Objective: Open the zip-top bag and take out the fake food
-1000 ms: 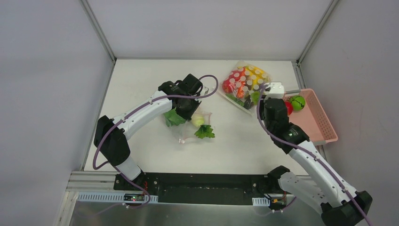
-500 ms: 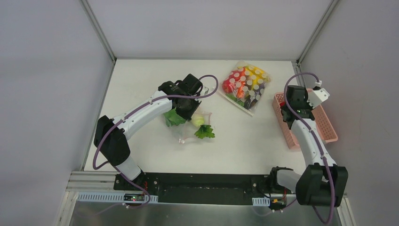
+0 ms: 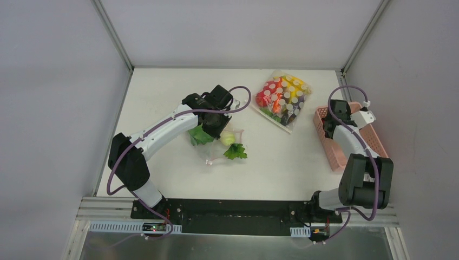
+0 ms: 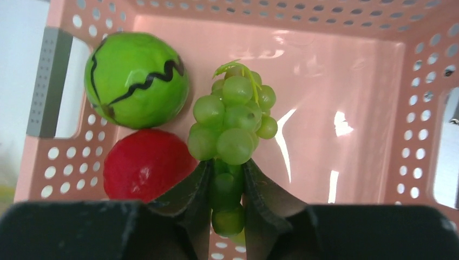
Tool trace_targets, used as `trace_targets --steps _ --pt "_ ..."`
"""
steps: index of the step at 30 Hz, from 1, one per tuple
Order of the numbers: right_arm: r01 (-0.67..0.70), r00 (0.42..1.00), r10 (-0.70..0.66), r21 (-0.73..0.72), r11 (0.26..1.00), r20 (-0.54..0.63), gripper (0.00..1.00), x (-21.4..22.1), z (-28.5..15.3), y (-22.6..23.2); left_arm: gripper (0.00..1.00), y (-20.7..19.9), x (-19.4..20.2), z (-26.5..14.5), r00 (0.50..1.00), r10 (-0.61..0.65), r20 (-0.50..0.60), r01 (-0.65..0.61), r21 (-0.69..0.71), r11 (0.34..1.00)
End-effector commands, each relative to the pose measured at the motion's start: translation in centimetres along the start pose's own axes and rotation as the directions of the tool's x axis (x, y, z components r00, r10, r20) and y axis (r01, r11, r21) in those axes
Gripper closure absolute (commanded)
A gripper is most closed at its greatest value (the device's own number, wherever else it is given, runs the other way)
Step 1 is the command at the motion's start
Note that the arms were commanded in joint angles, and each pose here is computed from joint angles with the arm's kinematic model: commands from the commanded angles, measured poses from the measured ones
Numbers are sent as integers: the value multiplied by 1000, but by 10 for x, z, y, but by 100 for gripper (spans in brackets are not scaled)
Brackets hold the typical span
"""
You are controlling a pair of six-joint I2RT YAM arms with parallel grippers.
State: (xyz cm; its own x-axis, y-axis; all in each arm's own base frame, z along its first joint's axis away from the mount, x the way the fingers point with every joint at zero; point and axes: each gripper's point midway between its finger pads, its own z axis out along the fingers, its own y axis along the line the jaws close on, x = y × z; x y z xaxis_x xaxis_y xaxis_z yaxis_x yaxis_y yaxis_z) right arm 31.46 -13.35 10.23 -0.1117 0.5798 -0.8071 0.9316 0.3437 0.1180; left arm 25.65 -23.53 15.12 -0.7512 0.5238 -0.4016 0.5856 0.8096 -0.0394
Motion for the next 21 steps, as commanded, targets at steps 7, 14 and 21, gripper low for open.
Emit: trace_targets --steps 7,14,21 --pt "-120 985 86 -242 963 -147 56 8 -32 33 100 -2 -7 -14 999 -7 32 6 8 1000" --pt "-85 988 45 -270 959 -151 25 10 -43 22 100 -2 -7 -14 999 -8 32 7 9 1000" --pt "-66 991 16 -384 921 -132 14 -7 -72 27 100 -3 -7 -15 999 -6 34 6 10 1000"
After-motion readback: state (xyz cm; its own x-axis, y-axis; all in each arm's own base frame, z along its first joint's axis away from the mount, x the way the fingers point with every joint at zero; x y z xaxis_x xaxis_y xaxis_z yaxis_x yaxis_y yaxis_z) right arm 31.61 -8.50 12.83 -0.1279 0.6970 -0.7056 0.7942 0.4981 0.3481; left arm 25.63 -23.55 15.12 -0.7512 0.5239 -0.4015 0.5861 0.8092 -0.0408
